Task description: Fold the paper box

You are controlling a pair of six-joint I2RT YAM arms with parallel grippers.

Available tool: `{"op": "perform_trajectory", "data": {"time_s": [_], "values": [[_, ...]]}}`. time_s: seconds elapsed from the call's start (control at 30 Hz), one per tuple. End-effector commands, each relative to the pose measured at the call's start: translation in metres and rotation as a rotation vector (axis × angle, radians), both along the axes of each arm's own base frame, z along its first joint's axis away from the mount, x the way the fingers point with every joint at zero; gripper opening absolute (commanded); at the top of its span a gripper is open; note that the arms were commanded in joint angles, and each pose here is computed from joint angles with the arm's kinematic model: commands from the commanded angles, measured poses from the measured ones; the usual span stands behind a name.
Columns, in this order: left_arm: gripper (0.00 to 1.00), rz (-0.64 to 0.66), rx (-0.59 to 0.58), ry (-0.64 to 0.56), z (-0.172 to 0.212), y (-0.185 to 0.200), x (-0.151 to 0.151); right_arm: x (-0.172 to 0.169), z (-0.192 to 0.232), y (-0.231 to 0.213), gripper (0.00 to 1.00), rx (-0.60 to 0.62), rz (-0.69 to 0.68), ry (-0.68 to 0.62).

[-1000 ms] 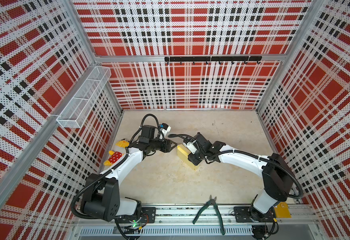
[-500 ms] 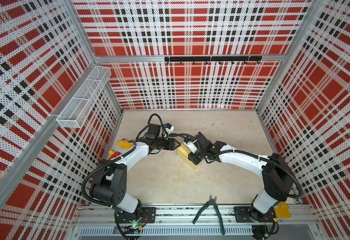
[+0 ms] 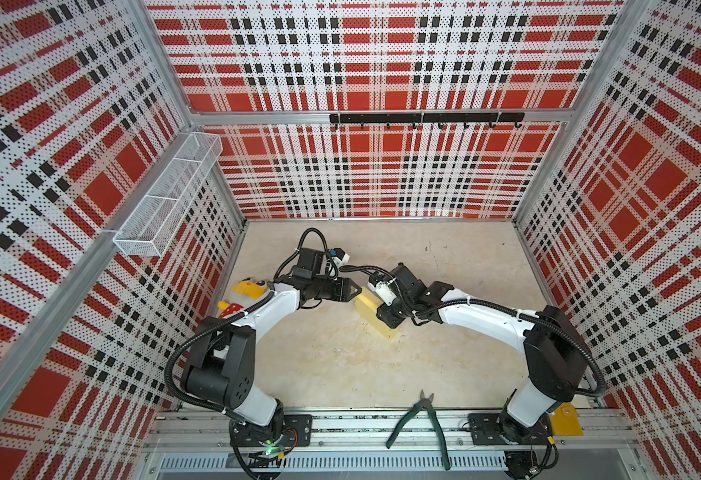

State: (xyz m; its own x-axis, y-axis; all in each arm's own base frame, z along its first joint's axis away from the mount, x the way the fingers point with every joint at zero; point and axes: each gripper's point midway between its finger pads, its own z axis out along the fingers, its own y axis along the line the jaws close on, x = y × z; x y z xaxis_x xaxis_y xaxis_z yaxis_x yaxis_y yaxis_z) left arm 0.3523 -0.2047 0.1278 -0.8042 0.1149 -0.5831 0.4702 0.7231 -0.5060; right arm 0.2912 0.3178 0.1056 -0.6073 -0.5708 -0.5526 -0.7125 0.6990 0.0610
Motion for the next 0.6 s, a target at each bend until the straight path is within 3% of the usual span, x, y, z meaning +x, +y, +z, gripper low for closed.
{"op": "perform_trajectory", "data": {"time_s": [0.0,0.57], "values": [[0.49,0.009,0.085,0.037,-0.022,0.009,-0.002,-0.005,-0.028,-0.009,0.45,-0.064,0.005,0.041],[0.49,-0.03,0.158,0.041,-0.039,0.004,-0.008,-0.005,-0.024,-0.013,0.53,-0.06,-0.004,0.02]]}}
